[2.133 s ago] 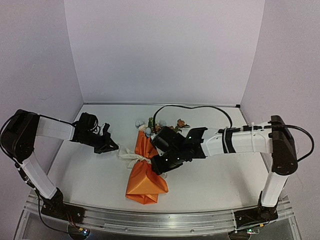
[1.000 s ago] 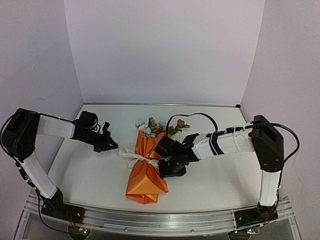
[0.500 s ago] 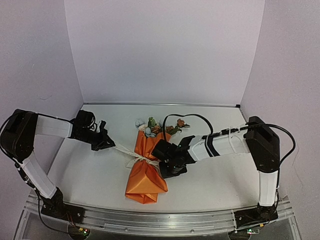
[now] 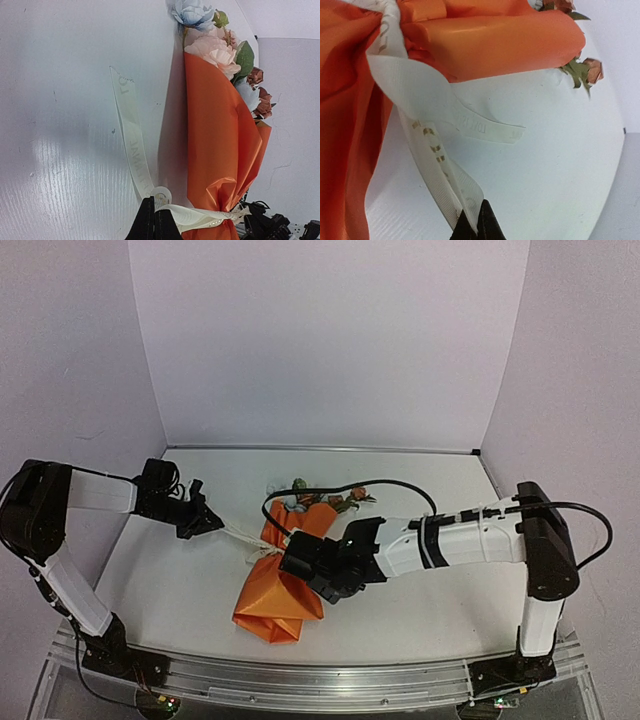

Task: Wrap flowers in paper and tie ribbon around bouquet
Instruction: Tie the half-tied ribbon around the folded bouquet.

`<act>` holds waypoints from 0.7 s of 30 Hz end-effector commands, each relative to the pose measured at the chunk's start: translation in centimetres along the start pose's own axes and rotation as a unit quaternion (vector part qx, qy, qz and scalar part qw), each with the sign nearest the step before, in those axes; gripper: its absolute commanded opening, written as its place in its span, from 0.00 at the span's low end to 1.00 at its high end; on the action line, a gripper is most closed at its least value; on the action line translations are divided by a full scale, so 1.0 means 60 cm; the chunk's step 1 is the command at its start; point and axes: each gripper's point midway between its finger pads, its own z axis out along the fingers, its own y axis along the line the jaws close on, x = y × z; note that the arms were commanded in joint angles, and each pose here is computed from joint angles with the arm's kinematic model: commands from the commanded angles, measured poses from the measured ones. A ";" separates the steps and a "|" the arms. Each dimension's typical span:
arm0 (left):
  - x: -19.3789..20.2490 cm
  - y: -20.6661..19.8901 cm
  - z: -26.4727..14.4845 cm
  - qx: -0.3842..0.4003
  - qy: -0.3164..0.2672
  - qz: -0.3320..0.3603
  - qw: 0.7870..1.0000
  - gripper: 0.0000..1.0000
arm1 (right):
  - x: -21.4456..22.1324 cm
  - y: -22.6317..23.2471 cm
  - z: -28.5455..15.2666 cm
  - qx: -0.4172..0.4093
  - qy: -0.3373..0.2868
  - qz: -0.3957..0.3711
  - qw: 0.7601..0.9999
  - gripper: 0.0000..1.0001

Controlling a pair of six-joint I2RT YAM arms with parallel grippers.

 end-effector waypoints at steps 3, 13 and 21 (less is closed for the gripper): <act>-0.079 0.012 -0.048 -0.025 -0.089 0.008 0.996 0.00 | 0.072 -0.034 -0.007 0.095 0.087 -0.255 0.958 0.00; -0.036 0.053 -0.040 -0.025 -0.077 -0.030 0.996 0.00 | 0.136 -0.009 0.005 -0.021 0.124 -0.118 0.985 0.00; 0.026 0.051 -0.015 -0.015 -0.034 -0.025 0.999 0.00 | 0.126 0.034 0.008 -0.136 0.129 0.018 0.982 0.13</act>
